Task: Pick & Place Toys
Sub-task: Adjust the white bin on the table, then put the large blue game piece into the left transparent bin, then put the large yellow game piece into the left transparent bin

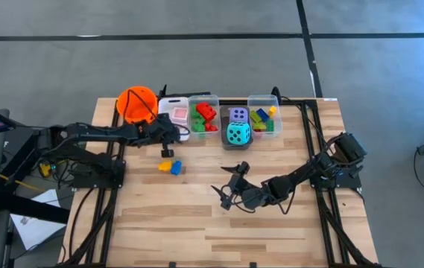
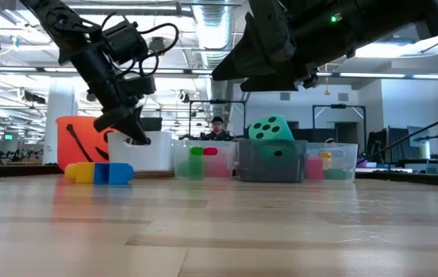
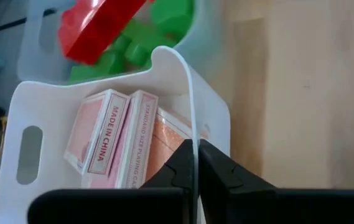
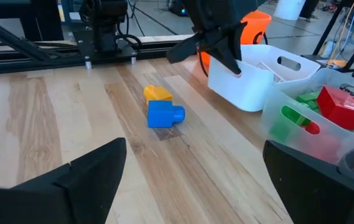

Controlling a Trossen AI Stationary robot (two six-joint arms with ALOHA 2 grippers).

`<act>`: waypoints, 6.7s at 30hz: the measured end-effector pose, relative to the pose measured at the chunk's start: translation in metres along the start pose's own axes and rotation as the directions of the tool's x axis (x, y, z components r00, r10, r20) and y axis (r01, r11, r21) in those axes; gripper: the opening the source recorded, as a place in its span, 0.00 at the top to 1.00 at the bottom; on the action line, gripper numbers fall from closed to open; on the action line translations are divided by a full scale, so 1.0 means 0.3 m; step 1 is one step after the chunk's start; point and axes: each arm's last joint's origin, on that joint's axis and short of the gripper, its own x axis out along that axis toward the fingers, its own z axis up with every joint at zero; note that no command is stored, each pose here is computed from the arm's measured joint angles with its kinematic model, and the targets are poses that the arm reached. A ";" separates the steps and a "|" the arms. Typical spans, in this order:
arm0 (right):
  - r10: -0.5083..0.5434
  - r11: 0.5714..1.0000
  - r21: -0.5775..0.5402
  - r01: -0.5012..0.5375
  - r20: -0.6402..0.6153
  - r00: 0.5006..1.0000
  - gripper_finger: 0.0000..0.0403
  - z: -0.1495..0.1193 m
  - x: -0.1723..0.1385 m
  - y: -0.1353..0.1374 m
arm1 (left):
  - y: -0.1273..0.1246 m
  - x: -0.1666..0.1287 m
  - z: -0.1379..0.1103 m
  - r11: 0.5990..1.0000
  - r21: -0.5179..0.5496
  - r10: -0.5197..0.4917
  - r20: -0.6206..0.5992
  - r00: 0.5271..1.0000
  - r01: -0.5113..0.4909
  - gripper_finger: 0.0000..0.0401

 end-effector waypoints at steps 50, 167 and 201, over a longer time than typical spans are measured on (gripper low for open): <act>-0.001 1.000 -0.005 0.001 -0.002 1.000 0.08 -0.001 0.000 0.000 | -0.148 -0.273 0.064 0.907 0.027 -0.406 0.328 0.853 0.421 0.41; -0.016 1.000 0.019 0.016 -0.008 1.000 0.08 -0.001 0.012 -0.012 | 0.059 0.066 0.138 0.929 -0.261 0.354 0.423 0.834 -0.262 0.98; -0.003 1.000 0.013 0.003 -0.026 1.000 0.08 -0.004 0.021 -0.019 | 0.042 -0.118 0.150 0.932 -0.347 0.023 0.352 0.936 0.108 0.41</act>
